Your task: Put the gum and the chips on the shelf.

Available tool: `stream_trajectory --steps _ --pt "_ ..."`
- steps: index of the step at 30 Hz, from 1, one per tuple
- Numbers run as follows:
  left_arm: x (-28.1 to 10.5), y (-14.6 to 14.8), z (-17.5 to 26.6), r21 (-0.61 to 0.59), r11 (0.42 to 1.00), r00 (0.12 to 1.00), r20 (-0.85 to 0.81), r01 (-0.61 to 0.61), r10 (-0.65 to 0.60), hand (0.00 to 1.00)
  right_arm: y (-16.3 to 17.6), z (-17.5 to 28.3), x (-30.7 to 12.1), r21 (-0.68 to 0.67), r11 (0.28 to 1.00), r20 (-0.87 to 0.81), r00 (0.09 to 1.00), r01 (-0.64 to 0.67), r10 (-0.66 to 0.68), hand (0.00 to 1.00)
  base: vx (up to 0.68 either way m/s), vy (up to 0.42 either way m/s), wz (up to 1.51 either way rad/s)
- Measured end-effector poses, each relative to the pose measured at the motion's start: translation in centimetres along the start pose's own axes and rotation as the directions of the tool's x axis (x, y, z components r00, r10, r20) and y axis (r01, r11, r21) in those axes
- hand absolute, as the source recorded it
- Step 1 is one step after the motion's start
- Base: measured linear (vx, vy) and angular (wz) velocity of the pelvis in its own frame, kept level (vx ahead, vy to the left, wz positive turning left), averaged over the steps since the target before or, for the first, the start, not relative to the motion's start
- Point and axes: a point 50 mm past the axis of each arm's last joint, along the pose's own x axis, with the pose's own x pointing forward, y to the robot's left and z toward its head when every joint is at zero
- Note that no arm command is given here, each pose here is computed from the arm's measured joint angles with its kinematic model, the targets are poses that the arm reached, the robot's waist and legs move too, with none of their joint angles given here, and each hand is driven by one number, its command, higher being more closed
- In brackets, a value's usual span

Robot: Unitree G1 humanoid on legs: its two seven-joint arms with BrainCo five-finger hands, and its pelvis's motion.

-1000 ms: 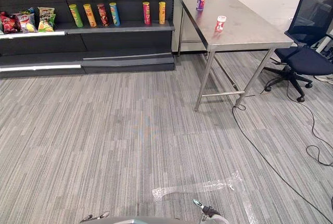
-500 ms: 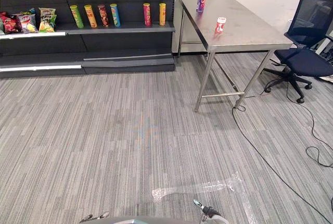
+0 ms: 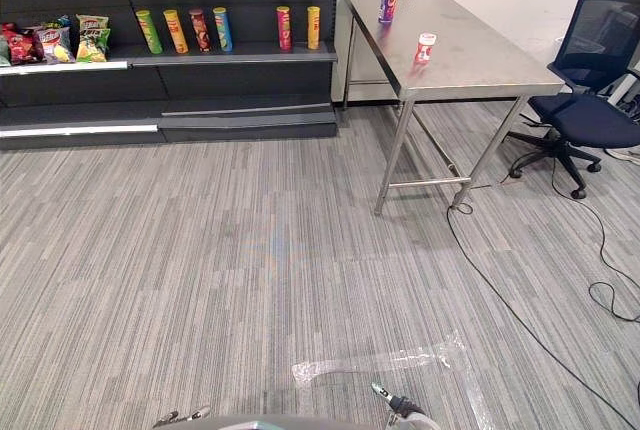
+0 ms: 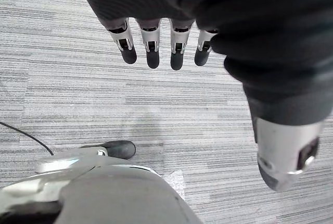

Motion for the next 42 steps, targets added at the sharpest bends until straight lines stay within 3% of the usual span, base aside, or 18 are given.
stream_trajectory --steps 14,22,30,32,36,38,42 --pt "0.0 0.6 0.0 -0.057 0.998 1.0 -0.002 -0.027 0.026 0.0 1.6 0.9 0.0 -0.145 0.988 0.041 0.998 -0.05 0.056 0.0 -0.02 -0.012 0.1" --pt "-0.1 0.2 -0.3 -0.261 0.964 0.999 -0.022 -0.045 0.04 0.0 1.5 1.4 -0.1 -0.187 0.981 0.073 0.995 -0.047 0.062 0.0 -0.01 -0.032 0.15" --pt "-0.3 0.1 -1.2 -0.33 0.942 0.997 -0.055 -0.065 0.049 0.0 1.8 1.7 -0.1 -0.242 0.969 0.08 0.994 -0.055 0.076 0.0 0.19 0.279 -0.39" --pt "-0.4 0.3 -1.8 -0.388 0.917 0.995 -0.078 -0.088 0.063 0.0 1.8 1.6 -0.1 -0.229 0.972 0.08 0.994 -0.05 0.07 0.0 0.38 0.45 -0.48" --pt "-0.5 0.5 -2.6 -0.43 0.896 0.991 -0.112 -0.111 0.069 0.0 1.6 1.2 0.0 -0.057 0.998 0.071 0.997 -0.032 0.036 0.0 0.43 0.285 -0.48" --pt "-0.7 0.4 -3.6 -0.425 0.898 0.988 -0.145 -0.116 0.058 0.0 1.3 0.9 0.0 -0.026 0.999 0.056 0.998 -0.026 0.028 0.0 0.31 0.249 -0.7" --pt "-0.6 1.3 -3.7 -0.243 0.966 0.99 -0.132 -0.083 0.052 0.0 0.2 -0.6 -0.1 -0.02 1.0 0.003 1.0 -0.017 0.017 0.0 0.24 0.208 -0.47"
